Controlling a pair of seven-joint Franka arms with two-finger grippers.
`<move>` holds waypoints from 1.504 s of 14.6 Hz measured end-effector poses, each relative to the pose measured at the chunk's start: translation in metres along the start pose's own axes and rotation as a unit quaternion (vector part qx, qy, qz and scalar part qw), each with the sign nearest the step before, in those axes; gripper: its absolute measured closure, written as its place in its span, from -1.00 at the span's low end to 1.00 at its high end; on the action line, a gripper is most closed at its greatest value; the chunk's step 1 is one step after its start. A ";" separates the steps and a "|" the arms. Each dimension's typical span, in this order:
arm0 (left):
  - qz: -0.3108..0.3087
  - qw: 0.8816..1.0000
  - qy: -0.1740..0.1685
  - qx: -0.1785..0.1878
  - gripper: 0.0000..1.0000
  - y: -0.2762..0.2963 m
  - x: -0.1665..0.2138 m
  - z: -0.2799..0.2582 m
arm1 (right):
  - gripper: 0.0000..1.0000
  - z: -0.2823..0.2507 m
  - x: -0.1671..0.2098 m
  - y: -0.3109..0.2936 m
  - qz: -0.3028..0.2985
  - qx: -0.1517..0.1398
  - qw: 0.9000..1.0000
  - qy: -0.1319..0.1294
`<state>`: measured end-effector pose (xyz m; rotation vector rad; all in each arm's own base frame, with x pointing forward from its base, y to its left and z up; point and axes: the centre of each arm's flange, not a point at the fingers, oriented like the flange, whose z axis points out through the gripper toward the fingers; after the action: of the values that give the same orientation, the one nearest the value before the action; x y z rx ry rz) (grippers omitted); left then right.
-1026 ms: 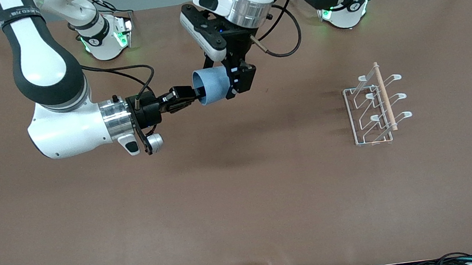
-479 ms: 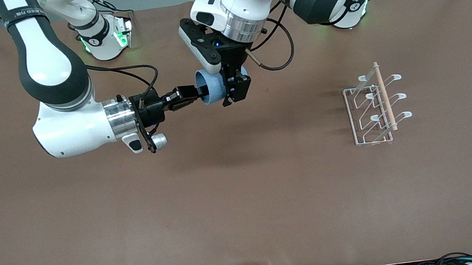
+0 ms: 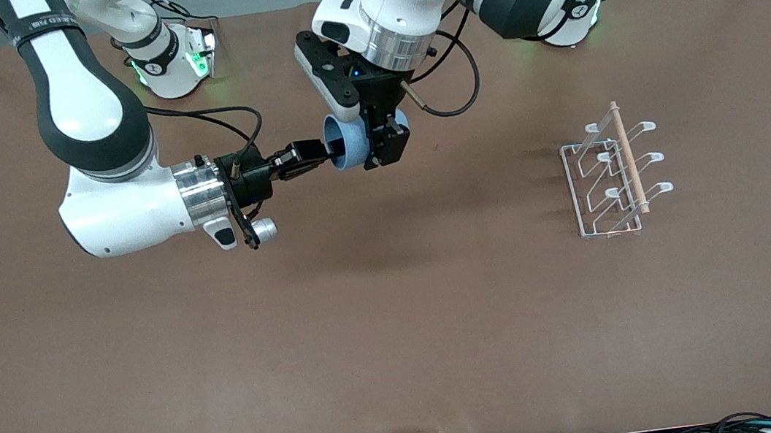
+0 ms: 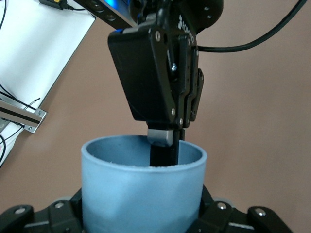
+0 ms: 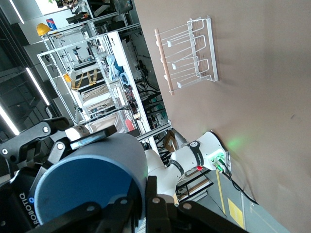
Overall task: Hang cup on cup holder
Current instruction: 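Open the right gripper and carry the cup toward the holder with the left gripper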
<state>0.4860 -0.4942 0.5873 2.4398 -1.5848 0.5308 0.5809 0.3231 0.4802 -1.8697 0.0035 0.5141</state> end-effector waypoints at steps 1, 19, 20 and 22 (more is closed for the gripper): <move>0.001 1.000 -0.015 0.004 -0.59 -0.003 -0.004 0.002 | 0.72 0.000 -0.001 -0.001 0.001 0.000 1.000 -0.004; 0.012 0.961 -0.257 0.104 -0.59 -0.072 -0.081 -0.004 | -1.00 -0.188 -0.026 0.050 0.019 -0.390 0.911 0.134; 0.018 0.955 -0.274 0.109 -0.59 -0.080 -0.089 -0.008 | -1.00 -0.207 -0.030 0.051 0.022 -0.407 0.901 0.147; 0.036 0.938 -0.320 0.130 -0.59 -0.095 -0.104 -0.014 | -1.00 -0.247 -0.039 0.046 0.026 -0.425 0.887 0.179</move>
<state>0.5321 -0.3626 0.5630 2.9612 -1.9368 -0.0829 0.6201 0.0748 0.5179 -2.8165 0.0879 0.1906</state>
